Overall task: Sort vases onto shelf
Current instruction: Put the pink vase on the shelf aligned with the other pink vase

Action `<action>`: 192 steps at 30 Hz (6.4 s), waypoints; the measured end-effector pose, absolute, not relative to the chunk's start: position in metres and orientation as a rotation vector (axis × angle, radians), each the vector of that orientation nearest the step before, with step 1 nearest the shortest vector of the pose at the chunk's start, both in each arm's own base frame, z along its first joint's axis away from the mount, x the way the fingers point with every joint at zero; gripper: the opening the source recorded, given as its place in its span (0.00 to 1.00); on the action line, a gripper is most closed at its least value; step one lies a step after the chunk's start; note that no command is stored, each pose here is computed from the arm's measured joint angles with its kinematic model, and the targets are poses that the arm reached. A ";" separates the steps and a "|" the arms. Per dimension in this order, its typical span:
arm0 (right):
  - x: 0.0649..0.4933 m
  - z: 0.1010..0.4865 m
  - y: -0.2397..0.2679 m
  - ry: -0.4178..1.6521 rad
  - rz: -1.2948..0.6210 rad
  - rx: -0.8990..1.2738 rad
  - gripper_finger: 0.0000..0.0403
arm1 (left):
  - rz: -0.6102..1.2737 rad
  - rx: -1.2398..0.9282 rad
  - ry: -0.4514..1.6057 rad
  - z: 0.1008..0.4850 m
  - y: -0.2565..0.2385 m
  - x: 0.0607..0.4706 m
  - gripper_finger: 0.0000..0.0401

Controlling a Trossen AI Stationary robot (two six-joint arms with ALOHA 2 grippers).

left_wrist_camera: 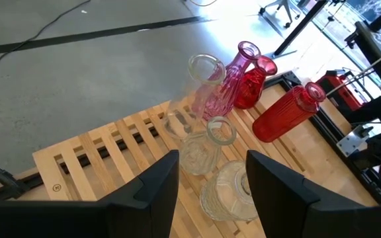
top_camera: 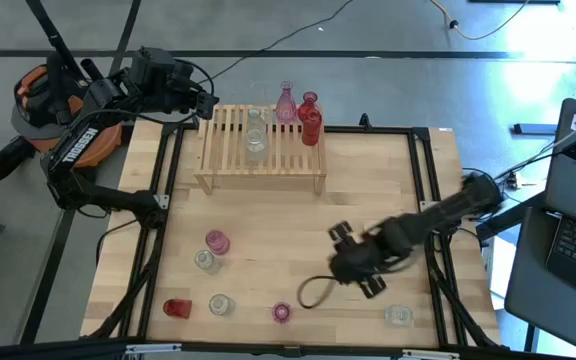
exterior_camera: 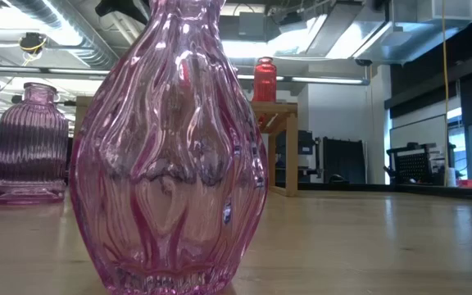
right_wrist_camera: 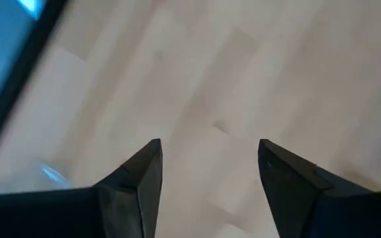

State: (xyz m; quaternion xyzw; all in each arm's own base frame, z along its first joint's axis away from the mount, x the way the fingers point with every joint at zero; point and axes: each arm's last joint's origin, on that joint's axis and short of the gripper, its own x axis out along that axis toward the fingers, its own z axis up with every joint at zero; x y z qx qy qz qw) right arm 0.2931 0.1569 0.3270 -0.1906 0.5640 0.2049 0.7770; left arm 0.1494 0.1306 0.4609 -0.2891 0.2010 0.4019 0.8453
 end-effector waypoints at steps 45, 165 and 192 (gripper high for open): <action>0.357 0.122 0.179 0.202 0.666 -0.034 0.49 | 0.849 -0.610 0.425 0.461 0.131 0.149 0.42; 0.466 0.241 -0.011 0.067 -1.289 -0.110 0.14 | 0.849 -0.610 0.425 0.461 0.131 0.149 0.42; 0.471 0.255 -0.010 0.149 -1.283 -0.238 0.49 | 0.848 -0.610 0.425 0.461 0.131 0.150 0.42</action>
